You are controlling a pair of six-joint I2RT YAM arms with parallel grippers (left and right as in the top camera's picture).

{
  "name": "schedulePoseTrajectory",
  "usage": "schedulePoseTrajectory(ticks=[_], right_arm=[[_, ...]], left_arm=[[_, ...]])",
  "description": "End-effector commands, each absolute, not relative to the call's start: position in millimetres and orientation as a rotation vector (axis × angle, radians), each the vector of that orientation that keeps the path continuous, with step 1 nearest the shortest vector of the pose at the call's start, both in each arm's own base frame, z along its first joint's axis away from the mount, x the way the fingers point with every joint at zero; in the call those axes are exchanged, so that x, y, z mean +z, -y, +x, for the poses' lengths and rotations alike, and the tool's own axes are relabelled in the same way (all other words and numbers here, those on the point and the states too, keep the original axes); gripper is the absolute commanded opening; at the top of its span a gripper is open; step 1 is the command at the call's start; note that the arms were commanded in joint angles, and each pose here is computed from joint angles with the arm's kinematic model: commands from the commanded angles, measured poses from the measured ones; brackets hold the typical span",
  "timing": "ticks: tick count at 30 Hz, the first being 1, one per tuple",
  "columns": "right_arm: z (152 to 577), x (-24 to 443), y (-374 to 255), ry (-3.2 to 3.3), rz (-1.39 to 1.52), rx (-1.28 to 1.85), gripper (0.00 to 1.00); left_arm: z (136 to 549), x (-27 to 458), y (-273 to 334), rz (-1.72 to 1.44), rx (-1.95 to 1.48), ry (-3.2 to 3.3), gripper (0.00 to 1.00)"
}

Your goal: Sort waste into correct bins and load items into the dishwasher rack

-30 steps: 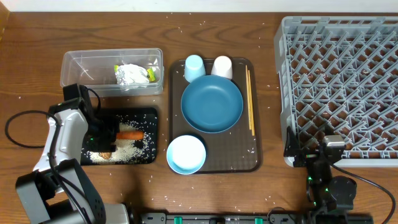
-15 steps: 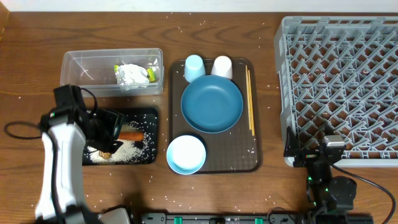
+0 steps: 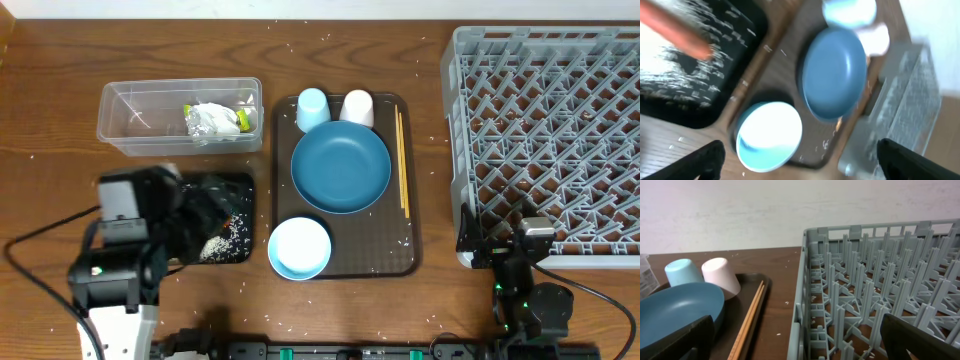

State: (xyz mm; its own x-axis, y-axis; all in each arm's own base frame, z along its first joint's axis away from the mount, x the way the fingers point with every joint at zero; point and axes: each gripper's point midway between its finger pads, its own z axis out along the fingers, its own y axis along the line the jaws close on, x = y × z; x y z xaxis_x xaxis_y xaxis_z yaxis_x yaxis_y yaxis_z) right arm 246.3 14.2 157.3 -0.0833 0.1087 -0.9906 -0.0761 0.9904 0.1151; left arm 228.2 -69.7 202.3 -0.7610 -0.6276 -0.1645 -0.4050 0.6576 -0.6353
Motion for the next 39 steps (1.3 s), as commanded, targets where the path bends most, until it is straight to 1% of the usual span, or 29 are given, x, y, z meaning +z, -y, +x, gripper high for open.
schedulePoseTrajectory(ticks=[1, 6, 8, 16, 20, 26, 35, 39], right_arm=[[246.3, 156.0, -12.3, -1.651, 0.022, 0.136, 0.99], [246.3, 156.0, -12.3, -1.651, 0.022, 0.136, 0.99], [246.3, 156.0, -12.3, -1.651, 0.022, 0.136, 0.99], [246.3, 156.0, -12.3, -1.651, 0.022, 0.136, 0.99], [246.3, 156.0, -12.3, -1.651, 0.022, 0.136, 0.99], [246.3, 156.0, -12.3, -1.651, 0.022, 0.136, 0.99], [246.3, 156.0, -12.3, -1.651, 0.022, 0.136, 0.99], [246.3, 156.0, -12.3, -1.651, 0.022, 0.136, 0.99]], left_arm=[[219.4, 195.4, 100.7, -0.595, -0.853, -2.614, 1.0], [198.6, 185.2, 162.2, -0.248, -0.905, -2.755, 0.99], [190.1, 176.0, 181.9, -0.165, -0.865, -2.803, 0.99], [162.5, 115.9, 224.7, -0.068, -0.479, -2.95, 0.99], [154.9, 89.7, 245.6, 0.014, -0.41, -2.993, 0.99], [158.8, 67.1, 247.4, 0.023, -0.313, -3.015, 0.98], [165.2, 68.5, 242.2, 0.009, -0.279, -2.984, 0.98], [172.3, 76.1, 233.0, -0.046, -0.286, -2.97, 0.98]])
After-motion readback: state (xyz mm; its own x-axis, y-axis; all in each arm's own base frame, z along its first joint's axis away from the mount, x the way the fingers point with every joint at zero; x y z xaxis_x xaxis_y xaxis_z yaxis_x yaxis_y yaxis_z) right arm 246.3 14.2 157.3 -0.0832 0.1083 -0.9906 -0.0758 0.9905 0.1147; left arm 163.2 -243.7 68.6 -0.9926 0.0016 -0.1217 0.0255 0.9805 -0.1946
